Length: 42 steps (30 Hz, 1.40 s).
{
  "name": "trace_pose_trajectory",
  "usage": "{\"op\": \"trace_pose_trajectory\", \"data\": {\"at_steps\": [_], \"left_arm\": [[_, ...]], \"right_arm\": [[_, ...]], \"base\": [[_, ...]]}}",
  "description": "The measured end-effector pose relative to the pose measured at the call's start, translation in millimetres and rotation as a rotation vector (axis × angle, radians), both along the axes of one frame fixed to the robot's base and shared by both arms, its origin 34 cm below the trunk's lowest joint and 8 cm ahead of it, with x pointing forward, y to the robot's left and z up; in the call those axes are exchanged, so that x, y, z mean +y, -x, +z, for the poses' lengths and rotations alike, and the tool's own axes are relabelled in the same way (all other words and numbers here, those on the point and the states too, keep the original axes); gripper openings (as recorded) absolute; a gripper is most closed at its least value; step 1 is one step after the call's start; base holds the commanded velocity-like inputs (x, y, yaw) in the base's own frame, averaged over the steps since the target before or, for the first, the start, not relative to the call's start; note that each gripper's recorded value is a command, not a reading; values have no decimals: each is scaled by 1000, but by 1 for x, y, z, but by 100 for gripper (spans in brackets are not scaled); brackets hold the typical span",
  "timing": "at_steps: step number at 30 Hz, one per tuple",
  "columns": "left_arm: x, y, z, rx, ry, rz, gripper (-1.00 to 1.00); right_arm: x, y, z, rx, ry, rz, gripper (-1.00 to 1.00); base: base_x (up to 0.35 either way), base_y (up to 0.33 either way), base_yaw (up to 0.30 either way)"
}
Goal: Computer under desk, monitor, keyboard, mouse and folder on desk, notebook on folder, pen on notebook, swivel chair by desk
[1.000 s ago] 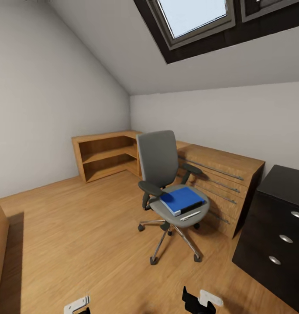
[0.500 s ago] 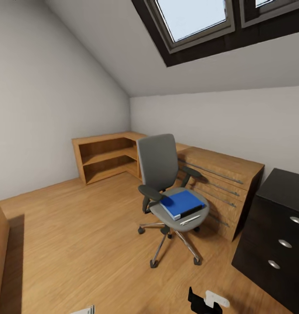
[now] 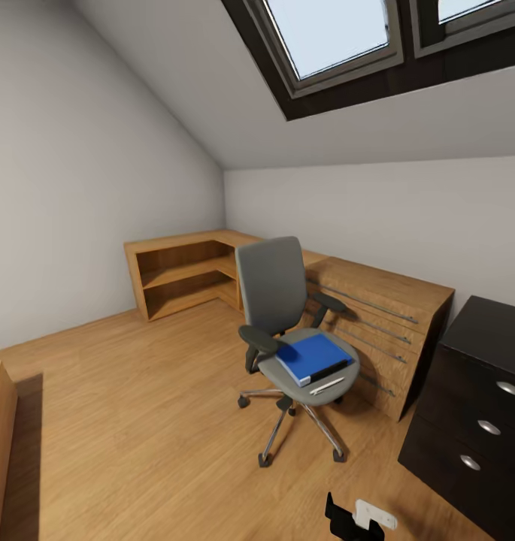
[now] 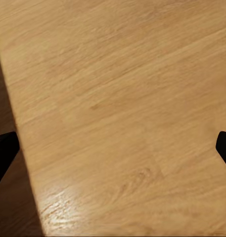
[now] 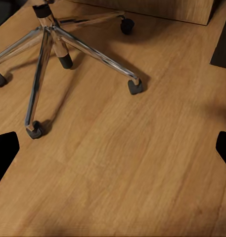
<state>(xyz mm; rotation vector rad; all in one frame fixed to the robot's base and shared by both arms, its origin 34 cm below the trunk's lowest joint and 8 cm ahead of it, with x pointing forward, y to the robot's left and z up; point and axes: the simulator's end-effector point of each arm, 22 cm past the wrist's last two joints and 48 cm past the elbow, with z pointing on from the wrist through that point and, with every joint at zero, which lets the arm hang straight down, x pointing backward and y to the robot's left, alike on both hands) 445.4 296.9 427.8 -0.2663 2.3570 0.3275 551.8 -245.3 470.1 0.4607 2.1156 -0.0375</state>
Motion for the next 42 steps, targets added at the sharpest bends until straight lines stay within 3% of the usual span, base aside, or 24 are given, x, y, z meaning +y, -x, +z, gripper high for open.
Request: {"op": "trace_pose_trajectory", "data": {"at_steps": [5,10,18,32,42], "left_arm": [[0,-1,10,1,1,-1,100],[-1,-3,21,-4,1,0,100],[-1,-7,38,-8,2,0,100],[-1,-8,64,-3,2,-1,100],[-6,9,68,51,8,-14,100]], "right_arm": [[-3,-10,27,-84,18,-18,100],[-3,-15,45,-113,22,-23,100],[-4,-19,64,-124,24,-25,100],[-2,-22,90,-123,22,-24,100],[-2,-23,108,-121,21,-23,100]], "base": [[0,0,-31],[0,0,-157],[-52,2,-240],[-298,63,-30],[-47,9,-38]]}}
